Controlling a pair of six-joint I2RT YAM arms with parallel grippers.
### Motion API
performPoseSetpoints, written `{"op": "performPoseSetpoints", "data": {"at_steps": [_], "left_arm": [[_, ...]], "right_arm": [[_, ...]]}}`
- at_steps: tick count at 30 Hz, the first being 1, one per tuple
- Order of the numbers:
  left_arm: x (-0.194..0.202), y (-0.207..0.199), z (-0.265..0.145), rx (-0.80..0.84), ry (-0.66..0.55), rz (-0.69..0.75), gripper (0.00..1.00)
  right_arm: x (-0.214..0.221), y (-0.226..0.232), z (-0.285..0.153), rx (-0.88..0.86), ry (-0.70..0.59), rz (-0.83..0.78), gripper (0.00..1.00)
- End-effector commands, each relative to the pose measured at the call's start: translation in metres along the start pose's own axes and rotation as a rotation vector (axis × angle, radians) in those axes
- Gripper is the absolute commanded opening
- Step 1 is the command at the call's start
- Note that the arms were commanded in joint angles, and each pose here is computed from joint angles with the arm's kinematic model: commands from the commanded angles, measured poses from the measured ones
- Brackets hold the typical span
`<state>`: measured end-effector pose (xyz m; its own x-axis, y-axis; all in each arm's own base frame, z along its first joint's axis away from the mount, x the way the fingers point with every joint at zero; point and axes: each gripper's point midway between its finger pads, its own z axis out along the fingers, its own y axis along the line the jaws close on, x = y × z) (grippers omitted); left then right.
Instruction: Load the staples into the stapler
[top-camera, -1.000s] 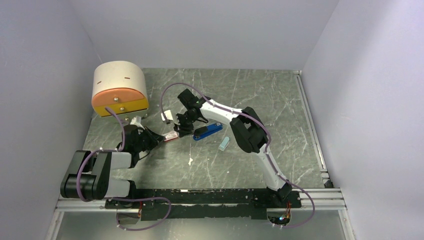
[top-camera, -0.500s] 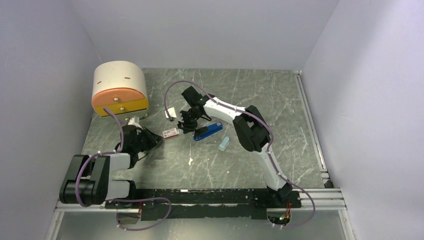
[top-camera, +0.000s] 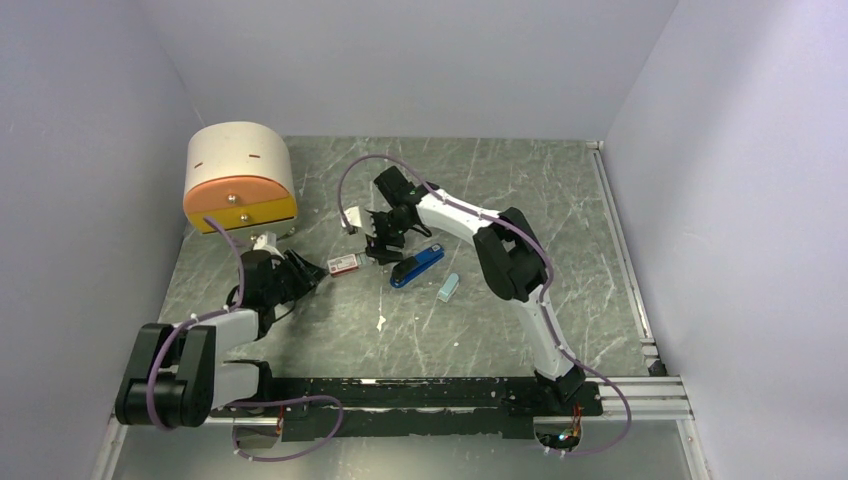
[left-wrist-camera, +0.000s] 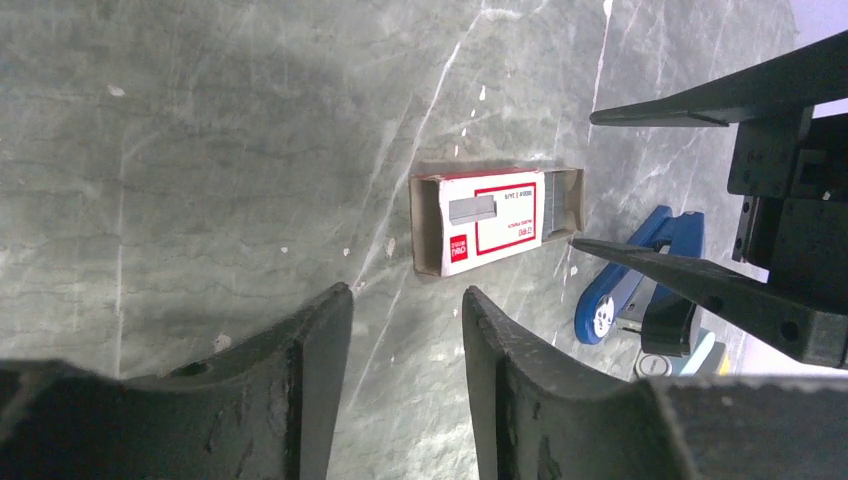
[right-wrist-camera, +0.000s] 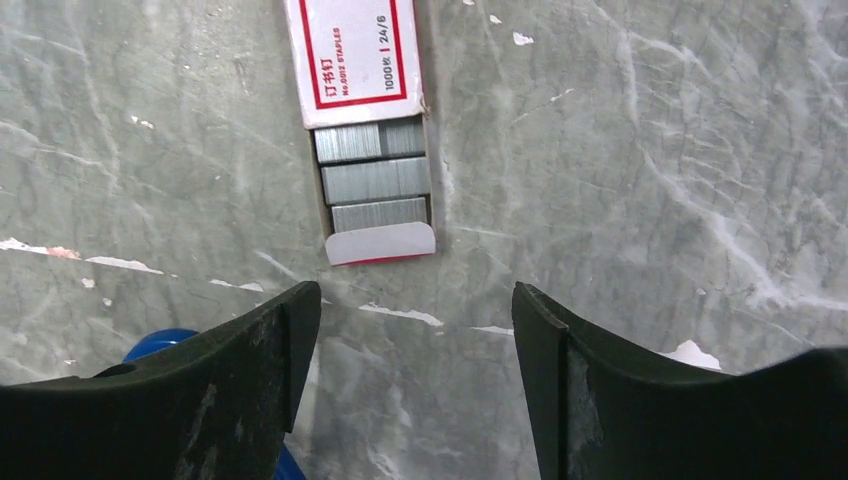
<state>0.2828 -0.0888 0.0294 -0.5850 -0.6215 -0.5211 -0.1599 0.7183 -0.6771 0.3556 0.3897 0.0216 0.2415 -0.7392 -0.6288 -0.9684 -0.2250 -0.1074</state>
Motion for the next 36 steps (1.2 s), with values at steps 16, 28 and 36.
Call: {"op": "performPoseSetpoints", "data": {"at_steps": [16, 28, 36], "left_arm": [[-0.005, -0.008, 0.011, 0.041, 0.004, -0.056, 0.50], [-0.007, -0.015, 0.017, 0.068, 0.023, -0.071, 0.31], [-0.010, -0.017, 0.018, 0.074, 0.014, -0.086, 0.39]], "right_arm": [[-0.071, -0.048, -0.052, 0.507, -0.189, 0.637, 0.65], [-0.035, -0.017, -0.031, 0.709, 0.021, 1.058, 0.68], [-0.030, 0.002, -0.013, 0.642, 0.082, 1.050, 0.66]]}}
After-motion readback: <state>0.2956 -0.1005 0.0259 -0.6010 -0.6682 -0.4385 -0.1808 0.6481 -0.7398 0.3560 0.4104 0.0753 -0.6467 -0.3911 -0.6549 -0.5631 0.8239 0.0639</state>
